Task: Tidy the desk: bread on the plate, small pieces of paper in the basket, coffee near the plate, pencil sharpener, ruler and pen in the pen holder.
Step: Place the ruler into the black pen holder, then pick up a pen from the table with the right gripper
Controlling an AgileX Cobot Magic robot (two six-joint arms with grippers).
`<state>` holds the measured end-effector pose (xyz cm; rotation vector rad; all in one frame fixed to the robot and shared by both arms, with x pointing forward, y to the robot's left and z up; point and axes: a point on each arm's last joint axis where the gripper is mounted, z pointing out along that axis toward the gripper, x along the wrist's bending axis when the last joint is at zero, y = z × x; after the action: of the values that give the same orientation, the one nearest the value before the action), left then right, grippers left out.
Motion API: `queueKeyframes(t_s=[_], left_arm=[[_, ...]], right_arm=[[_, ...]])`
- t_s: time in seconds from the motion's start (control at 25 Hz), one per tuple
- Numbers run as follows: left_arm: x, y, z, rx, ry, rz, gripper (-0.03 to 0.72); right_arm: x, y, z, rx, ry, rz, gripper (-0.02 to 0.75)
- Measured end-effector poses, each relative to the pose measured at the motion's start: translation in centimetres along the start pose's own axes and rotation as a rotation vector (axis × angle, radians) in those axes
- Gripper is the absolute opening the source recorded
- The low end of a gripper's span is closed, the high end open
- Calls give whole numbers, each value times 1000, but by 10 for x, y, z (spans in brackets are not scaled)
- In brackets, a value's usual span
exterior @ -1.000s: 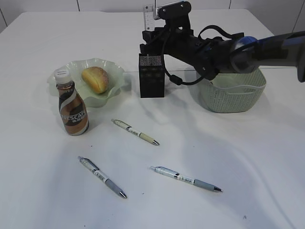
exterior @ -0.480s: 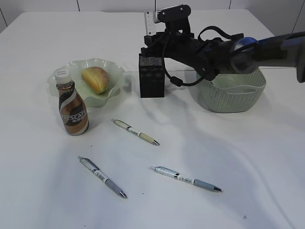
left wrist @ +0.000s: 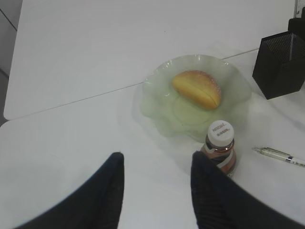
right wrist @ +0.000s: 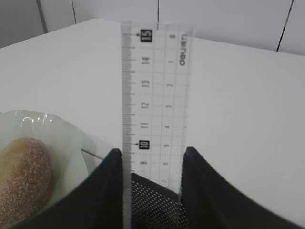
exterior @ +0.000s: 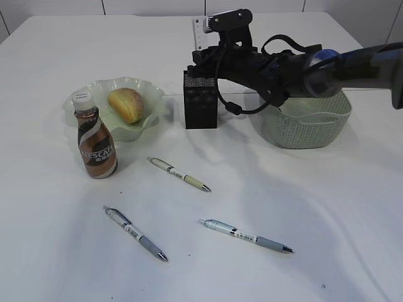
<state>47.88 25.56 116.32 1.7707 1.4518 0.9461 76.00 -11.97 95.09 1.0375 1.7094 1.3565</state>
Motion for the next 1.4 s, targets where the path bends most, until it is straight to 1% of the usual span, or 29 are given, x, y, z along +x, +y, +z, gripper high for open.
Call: queueKeyframes(t_s=[0.16, 0.28, 0.32, 0.6, 0.68, 0.72, 0.84, 0.96, 1.12, 1.24, 1.28, 1.32, 1.36, 1.4], left_arm=[[0, 0, 0, -1, 0, 0, 323], [0, 0, 0, -1, 0, 0, 323], [0, 0, 0, -2, 0, 0, 323], [0, 0, 0, -2, 0, 0, 323], [0, 0, 0, -2, 0, 0, 323], [0, 0, 0, -2, 0, 0, 323], [0, 0, 0, -2, 0, 0, 323], [0, 0, 0, -2, 0, 0, 323], [0, 0, 0, -2, 0, 0, 323], [0, 0, 0, -2, 0, 0, 323], [0, 0, 0, -2, 0, 0, 323], [0, 0, 0, -2, 0, 0, 323], [0, 0, 0, -2, 0, 0, 323], [0, 0, 0, -2, 0, 0, 323]], right_arm=[[-1, -5, 0, 50, -16, 12, 397], [-2, -5, 0, 58, -20, 19, 414], [-2, -6, 0, 69, -23, 29, 433], [-4, -6, -3, 116, -45, 47, 439], [-5, 1, -5, 115, -51, 46, 439], [-6, 12, -10, 119, -63, 46, 439], [-8, 28, -17, 122, -80, 43, 439], [-9, 37, -23, 142, -95, 42, 439], [-8, 45, -29, 185, -117, 42, 439], [-5, 52, -37, 246, -141, 42, 439], [-5, 52, -37, 246, -141, 42, 439], [-2, 54, -41, 290, -153, 40, 439], [-2, 54, -42, 297, -156, 40, 439], [1, 56, -46, 339, -168, 40, 439]])
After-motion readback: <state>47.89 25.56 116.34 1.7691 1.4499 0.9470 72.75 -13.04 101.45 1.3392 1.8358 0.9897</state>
